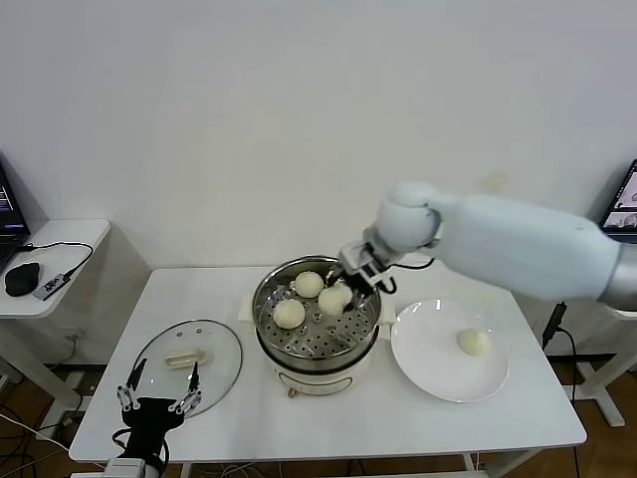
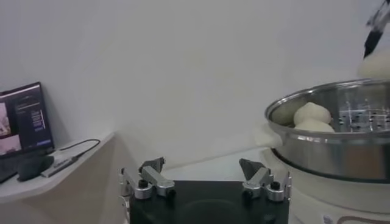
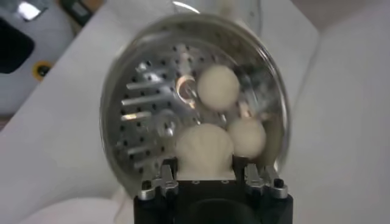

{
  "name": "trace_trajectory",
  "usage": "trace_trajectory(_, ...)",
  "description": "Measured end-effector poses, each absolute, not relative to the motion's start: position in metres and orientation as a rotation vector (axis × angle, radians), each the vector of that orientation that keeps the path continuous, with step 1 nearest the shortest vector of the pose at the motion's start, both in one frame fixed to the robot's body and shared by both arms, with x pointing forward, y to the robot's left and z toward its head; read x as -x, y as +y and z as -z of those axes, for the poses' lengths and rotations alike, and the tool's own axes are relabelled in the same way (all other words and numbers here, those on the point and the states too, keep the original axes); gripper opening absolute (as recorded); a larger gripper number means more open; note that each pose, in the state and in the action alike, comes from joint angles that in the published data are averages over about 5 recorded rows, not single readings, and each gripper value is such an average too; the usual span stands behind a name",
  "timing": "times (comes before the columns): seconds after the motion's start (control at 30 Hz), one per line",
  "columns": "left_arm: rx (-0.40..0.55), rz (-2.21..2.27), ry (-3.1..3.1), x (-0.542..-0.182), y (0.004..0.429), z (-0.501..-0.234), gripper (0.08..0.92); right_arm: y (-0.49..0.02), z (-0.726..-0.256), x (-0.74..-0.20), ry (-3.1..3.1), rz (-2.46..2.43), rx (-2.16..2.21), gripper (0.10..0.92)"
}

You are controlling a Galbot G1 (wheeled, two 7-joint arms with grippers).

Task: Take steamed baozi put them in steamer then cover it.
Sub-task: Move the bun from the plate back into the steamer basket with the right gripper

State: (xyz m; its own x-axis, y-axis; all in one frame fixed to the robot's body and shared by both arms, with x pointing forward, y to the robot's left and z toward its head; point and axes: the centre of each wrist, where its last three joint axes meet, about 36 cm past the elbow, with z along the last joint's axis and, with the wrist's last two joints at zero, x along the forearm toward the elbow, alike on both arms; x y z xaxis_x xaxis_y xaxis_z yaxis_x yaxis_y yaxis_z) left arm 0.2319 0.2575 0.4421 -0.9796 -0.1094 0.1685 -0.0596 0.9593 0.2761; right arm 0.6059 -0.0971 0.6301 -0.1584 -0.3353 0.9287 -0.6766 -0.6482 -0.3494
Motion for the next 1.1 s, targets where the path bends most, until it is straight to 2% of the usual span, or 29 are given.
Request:
trace_trajectory(0.37,-0.142,0.394,-2.928,-0.232,0.259,-0.441,0.823,-0.058,-0.597,-0.598,-0.889,-2.076,-2.001,0.57)
trace_trajectory(0.9,-0.143,0.384,-2.925,-0.233,0.258,-0.438,0.823,-0.052,-0.584,-0.591,-0.668,-2.198,-2.081,0.579)
trace_trajectory(1.0,-0.144,0.385,-2.923,-0.232,0.258,-0.438,0.823,-0.053,-0.584,-0.59,-0.651,-2.203,-2.084,0.606)
trace_trajectory(1.1,-0.144,0.385,-2.923,-0.232,0.258,-0.439,0.823,-0.056,-0.588,-0.59,-0.649,-2.211,-2.081,0.679)
